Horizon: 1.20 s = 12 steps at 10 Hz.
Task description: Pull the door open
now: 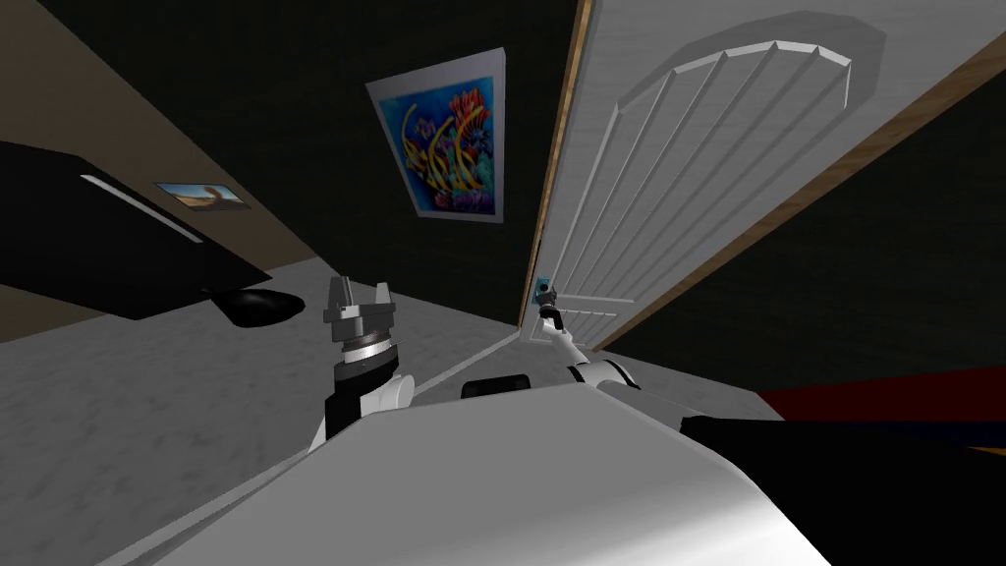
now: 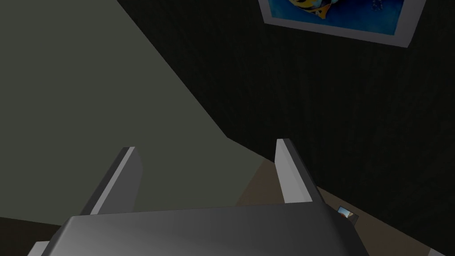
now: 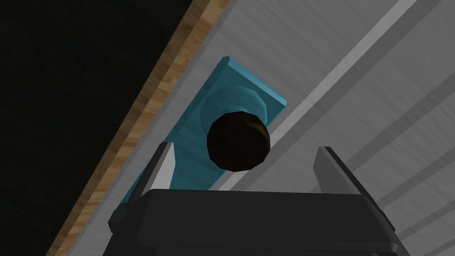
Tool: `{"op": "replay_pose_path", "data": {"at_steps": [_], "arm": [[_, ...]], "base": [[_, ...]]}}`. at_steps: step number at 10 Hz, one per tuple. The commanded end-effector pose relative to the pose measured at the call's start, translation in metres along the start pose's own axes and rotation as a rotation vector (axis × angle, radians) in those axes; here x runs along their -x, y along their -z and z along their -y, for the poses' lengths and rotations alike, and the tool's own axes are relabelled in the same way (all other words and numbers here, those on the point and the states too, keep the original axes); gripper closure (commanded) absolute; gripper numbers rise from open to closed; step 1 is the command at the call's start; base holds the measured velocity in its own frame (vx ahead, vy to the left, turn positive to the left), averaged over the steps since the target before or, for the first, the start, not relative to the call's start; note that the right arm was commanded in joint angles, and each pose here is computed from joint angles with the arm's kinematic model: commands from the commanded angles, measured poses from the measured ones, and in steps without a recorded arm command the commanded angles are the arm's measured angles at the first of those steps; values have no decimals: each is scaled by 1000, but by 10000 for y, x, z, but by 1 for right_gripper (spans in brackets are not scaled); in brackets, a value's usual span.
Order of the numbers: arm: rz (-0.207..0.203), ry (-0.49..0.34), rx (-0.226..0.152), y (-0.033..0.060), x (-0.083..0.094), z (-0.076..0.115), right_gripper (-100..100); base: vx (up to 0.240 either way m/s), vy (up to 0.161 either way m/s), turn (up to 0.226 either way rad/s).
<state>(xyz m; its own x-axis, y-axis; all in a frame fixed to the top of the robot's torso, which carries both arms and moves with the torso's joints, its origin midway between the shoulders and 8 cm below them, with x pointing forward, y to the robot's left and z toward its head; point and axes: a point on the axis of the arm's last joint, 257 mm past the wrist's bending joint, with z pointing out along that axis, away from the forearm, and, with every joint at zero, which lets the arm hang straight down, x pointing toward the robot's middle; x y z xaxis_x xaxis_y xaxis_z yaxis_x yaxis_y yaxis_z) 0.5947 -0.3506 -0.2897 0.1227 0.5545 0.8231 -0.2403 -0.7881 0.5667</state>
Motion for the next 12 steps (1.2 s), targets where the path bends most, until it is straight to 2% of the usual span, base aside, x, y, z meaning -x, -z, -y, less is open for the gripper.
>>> {"op": "replay_pose_path", "data": {"at_steps": [1, 2, 3, 5, 6, 10, 12], "arm": [[8, -85, 7, 9, -3, 11, -100], [15, -141, 12, 18, -4, 22, -100], [15, -156, 12, 18, -4, 22, -100], [27, -274, 24, 34, -5, 44, -100], [27, -285, 24, 34, -5, 44, -100], [45, -495, 44, 63, -4, 85, -100], [52, -565, 50, 73, -3, 100, -100]], "base": [[-66, -26, 62], [-88, -41, 118], [-62, -30, 48], [-77, -41, 81], [-61, -35, 46], [-85, -36, 81], [-83, -35, 64]]}}
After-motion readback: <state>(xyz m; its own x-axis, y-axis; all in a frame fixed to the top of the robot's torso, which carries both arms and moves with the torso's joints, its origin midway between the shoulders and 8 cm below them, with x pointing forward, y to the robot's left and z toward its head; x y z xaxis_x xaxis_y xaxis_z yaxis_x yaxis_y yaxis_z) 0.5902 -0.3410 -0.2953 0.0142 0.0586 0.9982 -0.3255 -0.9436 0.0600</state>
